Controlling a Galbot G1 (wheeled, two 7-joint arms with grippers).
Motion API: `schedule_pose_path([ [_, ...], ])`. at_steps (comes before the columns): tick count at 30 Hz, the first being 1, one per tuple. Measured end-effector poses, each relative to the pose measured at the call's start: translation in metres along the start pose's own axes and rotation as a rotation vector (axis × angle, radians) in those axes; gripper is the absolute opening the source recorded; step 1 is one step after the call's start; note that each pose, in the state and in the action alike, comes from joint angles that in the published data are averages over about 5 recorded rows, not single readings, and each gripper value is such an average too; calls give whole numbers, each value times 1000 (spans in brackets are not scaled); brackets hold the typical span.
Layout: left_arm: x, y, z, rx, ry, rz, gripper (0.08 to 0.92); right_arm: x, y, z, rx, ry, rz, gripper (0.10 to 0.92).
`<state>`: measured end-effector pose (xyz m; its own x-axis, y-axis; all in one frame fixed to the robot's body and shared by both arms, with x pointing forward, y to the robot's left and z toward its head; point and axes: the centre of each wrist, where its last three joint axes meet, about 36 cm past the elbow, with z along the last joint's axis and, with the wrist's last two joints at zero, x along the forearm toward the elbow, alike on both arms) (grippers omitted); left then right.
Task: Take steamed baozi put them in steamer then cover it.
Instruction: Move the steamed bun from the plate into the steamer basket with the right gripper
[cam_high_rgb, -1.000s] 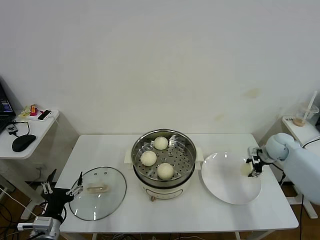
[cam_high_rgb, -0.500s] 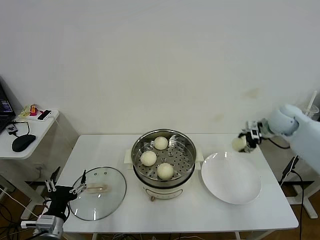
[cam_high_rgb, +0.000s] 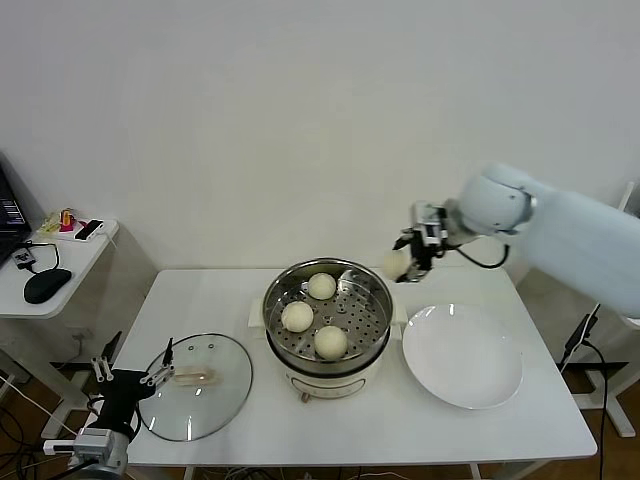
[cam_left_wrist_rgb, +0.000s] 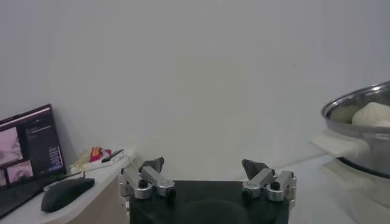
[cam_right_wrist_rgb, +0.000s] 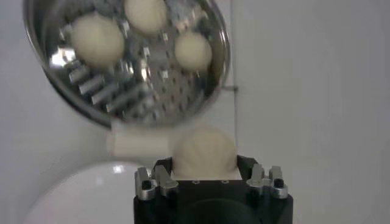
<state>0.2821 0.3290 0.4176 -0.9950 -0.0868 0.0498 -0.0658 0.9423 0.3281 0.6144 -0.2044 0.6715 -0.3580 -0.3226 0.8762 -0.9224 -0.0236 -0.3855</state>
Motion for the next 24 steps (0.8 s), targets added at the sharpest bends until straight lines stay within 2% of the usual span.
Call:
schedule_pose_path([
  [10, -2, 1, 3, 2, 5, -8, 823, -60, 6, -38, -29, 13, -67, 662],
  [24, -3, 2, 7, 4, 10, -11, 823, -117, 16, -45, -56, 62, -100, 662],
])
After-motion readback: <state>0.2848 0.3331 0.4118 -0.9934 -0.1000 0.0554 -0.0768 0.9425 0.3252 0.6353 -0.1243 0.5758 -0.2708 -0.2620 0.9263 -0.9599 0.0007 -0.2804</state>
